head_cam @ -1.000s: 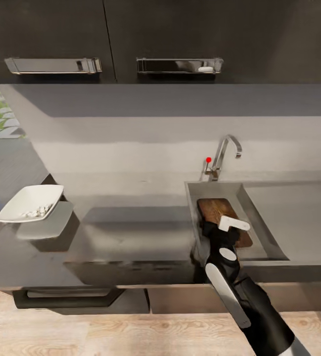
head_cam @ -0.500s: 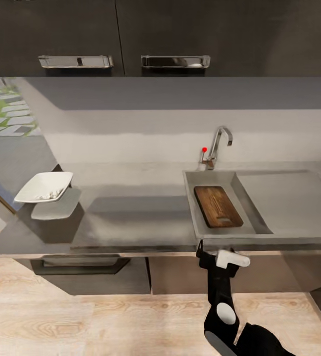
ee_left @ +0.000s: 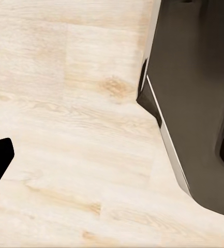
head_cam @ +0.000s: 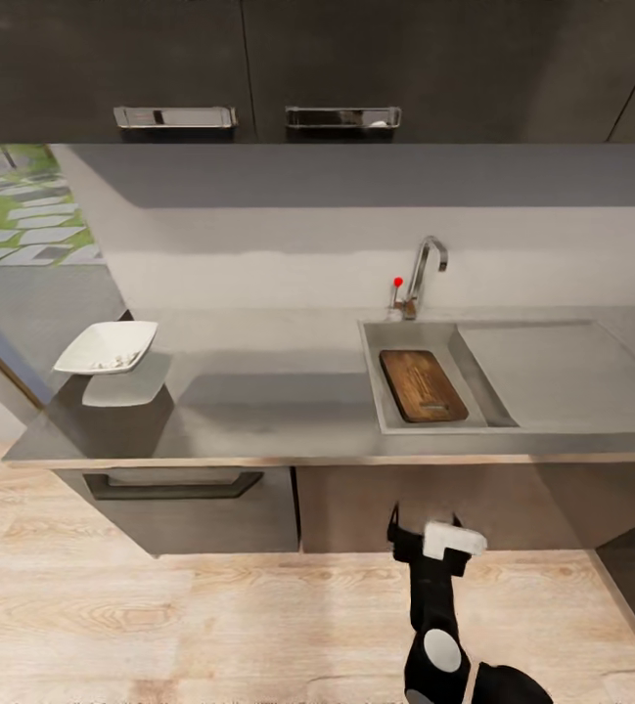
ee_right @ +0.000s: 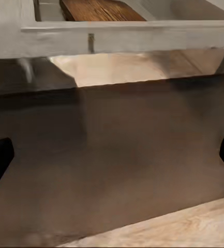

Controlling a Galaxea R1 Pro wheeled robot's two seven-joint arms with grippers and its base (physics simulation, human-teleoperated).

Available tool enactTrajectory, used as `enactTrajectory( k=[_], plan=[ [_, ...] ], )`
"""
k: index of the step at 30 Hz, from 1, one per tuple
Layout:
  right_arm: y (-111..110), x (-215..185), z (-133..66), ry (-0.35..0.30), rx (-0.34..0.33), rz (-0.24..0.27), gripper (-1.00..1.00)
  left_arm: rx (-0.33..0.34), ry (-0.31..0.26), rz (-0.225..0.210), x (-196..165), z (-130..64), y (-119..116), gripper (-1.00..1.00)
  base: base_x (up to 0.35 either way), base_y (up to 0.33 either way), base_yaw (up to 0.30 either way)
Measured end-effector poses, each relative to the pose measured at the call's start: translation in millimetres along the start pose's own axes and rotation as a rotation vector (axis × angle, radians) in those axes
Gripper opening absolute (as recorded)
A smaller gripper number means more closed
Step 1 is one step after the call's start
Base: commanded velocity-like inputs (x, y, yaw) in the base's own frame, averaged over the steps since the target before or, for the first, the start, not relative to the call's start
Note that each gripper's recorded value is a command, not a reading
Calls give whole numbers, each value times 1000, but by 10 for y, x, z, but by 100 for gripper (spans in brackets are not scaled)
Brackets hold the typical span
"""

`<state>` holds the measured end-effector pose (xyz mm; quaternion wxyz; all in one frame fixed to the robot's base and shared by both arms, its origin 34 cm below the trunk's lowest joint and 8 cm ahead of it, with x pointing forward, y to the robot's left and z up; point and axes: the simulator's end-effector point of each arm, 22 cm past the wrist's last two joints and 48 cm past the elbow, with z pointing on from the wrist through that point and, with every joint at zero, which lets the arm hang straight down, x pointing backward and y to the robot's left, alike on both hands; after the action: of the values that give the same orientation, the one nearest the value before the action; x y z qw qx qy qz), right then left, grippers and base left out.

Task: In the kitchen, take the Vidalia onion out of the sink, dice it on the chopping board with the paring knife, put the diced onion into the bowl on the countertop, then place both the paring knife and the chopping board into the sink.

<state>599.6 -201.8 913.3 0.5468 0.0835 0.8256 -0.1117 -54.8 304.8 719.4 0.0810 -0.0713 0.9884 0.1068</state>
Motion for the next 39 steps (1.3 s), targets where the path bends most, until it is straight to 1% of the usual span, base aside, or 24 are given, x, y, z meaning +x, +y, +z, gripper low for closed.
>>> enactTrajectory(
  k=[2,5,6,7,8,10,13,16,18,20,23,25,26,27,28,29,31,33,37,39],
  plan=[
    [-4,368,43,38,-24,-57,100,1,-3,-1,-10,3,-5,100,-16,0,0],
    [-85,982,140,117,-71,-109,100,2,-8,-2,-44,24,-17,100,-5,0,0],
    [-110,1210,159,153,-90,-126,100,3,-16,-4,-93,57,-30,100,-2,0,0],
    [-108,1545,154,209,-127,-148,100,4,-30,-6,-187,121,-54,100,-1,0,0],
    [-119,1781,137,246,-152,-171,100,4,-39,-8,-250,162,-66,100,0,0,0],
    [-179,2235,63,316,-198,-219,100,5,-54,-11,-347,222,-88,100,0,0,0],
    [-251,2777,-149,400,-265,-273,100,7,-73,-15,-474,297,-116,100,0,0,0],
    [-361,3115,-365,461,-320,-316,100,8,-72,-16,-530,349,-137,100,0,0,0],
    [-395,3233,-465,489,-355,-330,100,9,-70,-16,-553,372,-148,100,0,0,0],
    [-424,3418,-678,539,-414,-339,100,9,-69,-16,-574,393,-156,100,0,0,0],
    [-512,3707,-1094,623,-480,-345,100,9,-68,-16,-585,403,-159,100,0,0,0],
    [-621,3896,-1421,677,-496,-348,100,9,-68,-16,-588,405,-160,100,0,0,0],
    [-662,3956,-1534,696,-497,-346,100,9,-68,-16,-588,406,-161,100,0,0,0],
    [-701,3995,-1604,711,-490,-339,100,9,-68,-16,-589,406,-162,100,0,0,0],
    [-739,4019,-1644,722,-476,-327,100,10,-68,-16,-591,407,-163,100,0,0,-35],
    [-800,4038,-1666,735,-440,-298,100,10,-69,-16,-593,408,-164,100,0,0,-63],
    [-866,4045,-1664,746,-394,-260,100,10,-71,-16,-599,411,-161,100,0,0,-85],
    [-897,4041,-1656,749,-368,-239,100,10,-74,-15,-607,416,-157,100,0,0,-106],
    [-867,4029,-1655,749,-352,-213,100,9,-77,-13,-616,423,-141,100,0,0,-163],
    [-843,4020,-1652,746,-351,-205,100,4,-67,-8,-567,413,-113,100,0,0,-226]
  ],
)
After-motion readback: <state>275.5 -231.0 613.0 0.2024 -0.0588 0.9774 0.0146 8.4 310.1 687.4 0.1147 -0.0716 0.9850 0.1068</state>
